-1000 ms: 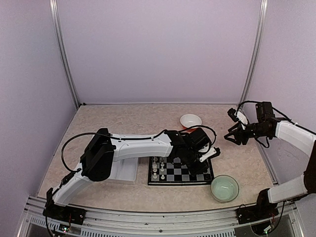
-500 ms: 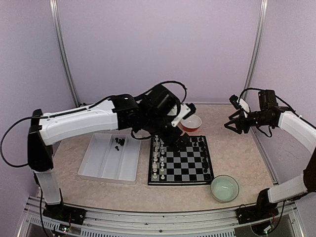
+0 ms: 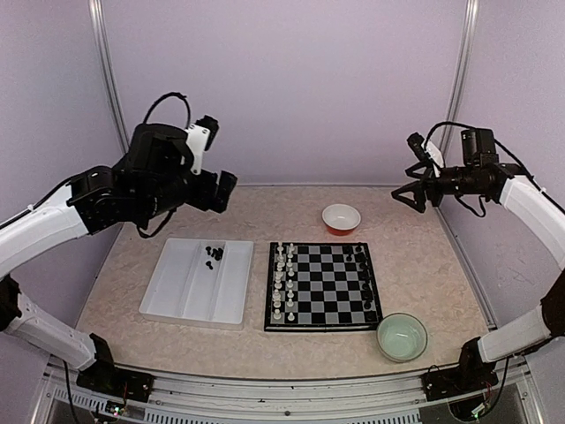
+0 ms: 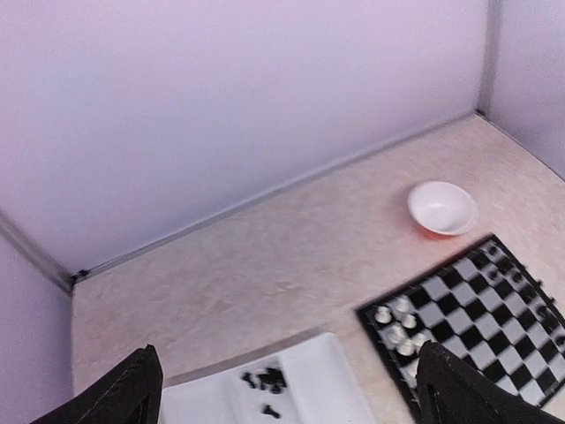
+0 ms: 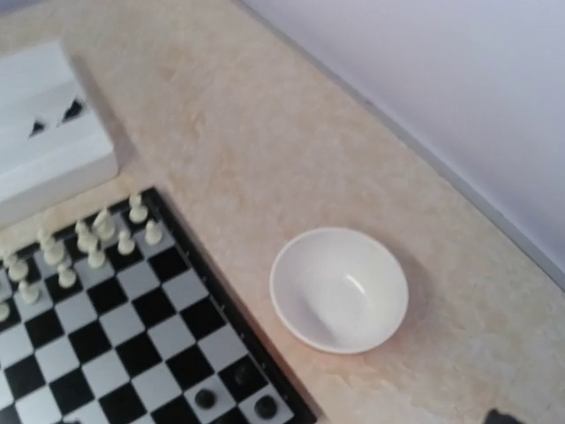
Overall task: Set up the chess pieces on the board
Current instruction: Pick up the pawn from the storage box.
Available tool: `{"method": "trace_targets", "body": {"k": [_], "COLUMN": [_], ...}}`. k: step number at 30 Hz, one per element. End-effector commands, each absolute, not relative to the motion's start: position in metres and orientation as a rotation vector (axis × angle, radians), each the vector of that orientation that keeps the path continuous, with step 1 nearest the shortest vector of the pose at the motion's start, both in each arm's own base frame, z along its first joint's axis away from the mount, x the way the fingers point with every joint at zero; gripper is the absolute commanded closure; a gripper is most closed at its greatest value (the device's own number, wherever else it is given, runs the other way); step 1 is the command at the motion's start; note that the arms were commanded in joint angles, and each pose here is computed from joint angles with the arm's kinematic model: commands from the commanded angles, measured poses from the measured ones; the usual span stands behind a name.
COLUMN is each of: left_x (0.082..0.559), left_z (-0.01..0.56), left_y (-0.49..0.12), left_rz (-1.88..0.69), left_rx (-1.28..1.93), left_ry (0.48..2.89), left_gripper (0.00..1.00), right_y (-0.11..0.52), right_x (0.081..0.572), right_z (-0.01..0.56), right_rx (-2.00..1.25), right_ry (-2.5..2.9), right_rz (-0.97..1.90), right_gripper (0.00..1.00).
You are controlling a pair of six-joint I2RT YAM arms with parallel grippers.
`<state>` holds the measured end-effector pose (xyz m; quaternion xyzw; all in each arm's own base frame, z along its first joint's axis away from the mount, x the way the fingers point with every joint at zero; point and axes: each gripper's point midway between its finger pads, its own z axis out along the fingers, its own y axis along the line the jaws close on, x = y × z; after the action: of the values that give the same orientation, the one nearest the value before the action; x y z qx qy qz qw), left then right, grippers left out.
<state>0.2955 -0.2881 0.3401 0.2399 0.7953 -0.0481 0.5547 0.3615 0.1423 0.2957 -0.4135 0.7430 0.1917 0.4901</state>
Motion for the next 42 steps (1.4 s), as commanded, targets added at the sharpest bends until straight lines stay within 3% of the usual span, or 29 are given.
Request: {"method": "trace_targets", "body": {"k": [1, 2, 3, 4, 5, 7, 9, 12, 24, 37, 42], "left_x": [0.328, 0.335, 0.341, 0.346, 0.350, 0.351, 0.348, 0.350, 0.382, 0.404, 0.404], "left_z": [0.330, 0.318, 0.300, 0.283, 0.266, 0.231, 0.203, 0.164, 0.063, 0.034, 0.022], "left_y": [-0.209, -0.195, -0.188, -0.185, -0.183, -0.185, -0.189, -0.192, -0.202, -0.209, -0.211], "left_rz": [0.040, 0.040, -0.006, -0.081, -0.157, -0.264, -0.290, -0.250, -0.149, -0.120, -0.124], "left_rx": [0.316, 0.248, 0.221, 0.215, 0.207, 0.214, 0.253, 0.319, 0.492, 0.557, 0.570], "left_ry": [1.925, 1.971, 2.041, 2.109, 2.174, 2.276, 2.341, 2.428, 2.641, 2.677, 2.712], "left_gripper": [0.01, 0.05, 0.18, 0.31, 0.42, 0.53, 0.57, 0.61, 0.73, 0.67, 0.71], "right_y": [0.138, 0.139, 0.141, 0.143, 0.144, 0.145, 0.146, 0.150, 0.145, 0.139, 0.140], "right_x": [0.371, 0.371, 0.369, 0.368, 0.366, 0.363, 0.359, 0.352, 0.332, 0.324, 0.325], "right_z": [0.273, 0.262, 0.251, 0.242, 0.233, 0.221, 0.211, 0.203, 0.172, 0.158, 0.156], "right_rx": [-0.861, -0.868, -0.886, -0.907, -0.929, -0.963, -0.981, -0.998, -1.019, -1.028, -1.030], "right_ry": [1.888, 1.903, 1.922, 1.940, 1.957, 1.982, 1.998, 1.990, 2.009, 2.024, 2.032], "right_rz": [0.518, 0.540, 0.564, 0.587, 0.604, 0.624, 0.645, 0.690, 0.655, 0.598, 0.614], "right_gripper": [0.01, 0.01, 0.01, 0.05, 0.16, 0.33, 0.41, 0.45, 0.46, 0.45, 0.45]}}
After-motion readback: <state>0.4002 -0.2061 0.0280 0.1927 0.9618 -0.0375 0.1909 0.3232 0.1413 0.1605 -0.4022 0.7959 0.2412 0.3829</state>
